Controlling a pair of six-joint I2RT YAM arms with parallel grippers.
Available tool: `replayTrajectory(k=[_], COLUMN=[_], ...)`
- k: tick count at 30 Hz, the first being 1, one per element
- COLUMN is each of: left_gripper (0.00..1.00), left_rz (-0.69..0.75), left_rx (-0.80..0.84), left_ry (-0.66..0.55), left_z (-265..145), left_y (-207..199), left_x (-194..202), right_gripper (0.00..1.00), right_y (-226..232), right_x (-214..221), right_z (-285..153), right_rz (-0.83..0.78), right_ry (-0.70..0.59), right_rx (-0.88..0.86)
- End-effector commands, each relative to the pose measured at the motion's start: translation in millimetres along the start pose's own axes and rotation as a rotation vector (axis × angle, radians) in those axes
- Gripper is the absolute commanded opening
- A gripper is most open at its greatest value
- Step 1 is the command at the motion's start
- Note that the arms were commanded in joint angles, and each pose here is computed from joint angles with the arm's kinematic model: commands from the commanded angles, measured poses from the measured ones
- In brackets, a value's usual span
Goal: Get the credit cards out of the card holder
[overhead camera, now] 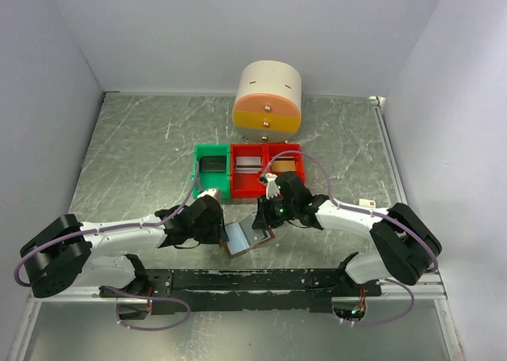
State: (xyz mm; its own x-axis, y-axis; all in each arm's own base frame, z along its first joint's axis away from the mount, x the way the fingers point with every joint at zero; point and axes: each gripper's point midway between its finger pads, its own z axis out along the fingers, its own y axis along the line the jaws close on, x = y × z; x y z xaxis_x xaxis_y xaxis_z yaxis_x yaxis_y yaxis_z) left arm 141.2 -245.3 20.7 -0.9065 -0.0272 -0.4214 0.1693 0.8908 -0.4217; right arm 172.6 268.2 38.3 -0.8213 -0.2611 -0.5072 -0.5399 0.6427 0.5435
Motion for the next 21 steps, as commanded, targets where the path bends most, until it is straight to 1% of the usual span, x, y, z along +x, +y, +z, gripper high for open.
replayTrajectory(k=[1, 6, 9, 10, 17, 21], left_gripper=[0.45, 0.45, 0.45, 0.45, 0.45, 0.44], left_rz=[0.018, 0.024, 0.027, 0.027, 0.028, 0.027], left_rx=[0.004, 0.006, 0.003, 0.003, 0.007, 0.010], left_ry=[-0.019, -0.029, -0.031, -0.034, -0.038, -0.037], left_z=[1, -2, -4, -5, -5, -4], left_y=[-4, -7, -7, -8, -10, -11], left_x=[-6, -10, -12, -12, -14, -15], right_gripper=[0.20, 0.07, 0.05, 0.05, 0.18, 0.24], right_y=[20, 24, 23, 24, 49, 52], right_x=[-20, -22, -20, -19, -27, -26], right_z=[-8, -10, -8, -8, -11, -12], right_rz=[-0.028, -0.037, -0.035, -0.035, -0.051, -0.049], right_ry=[-0.061, -0.069, -0.058, -0.055, -0.076, -0.073], right_rx=[-0.067, -0.086, -0.090, -0.098, -0.222, -0.248])
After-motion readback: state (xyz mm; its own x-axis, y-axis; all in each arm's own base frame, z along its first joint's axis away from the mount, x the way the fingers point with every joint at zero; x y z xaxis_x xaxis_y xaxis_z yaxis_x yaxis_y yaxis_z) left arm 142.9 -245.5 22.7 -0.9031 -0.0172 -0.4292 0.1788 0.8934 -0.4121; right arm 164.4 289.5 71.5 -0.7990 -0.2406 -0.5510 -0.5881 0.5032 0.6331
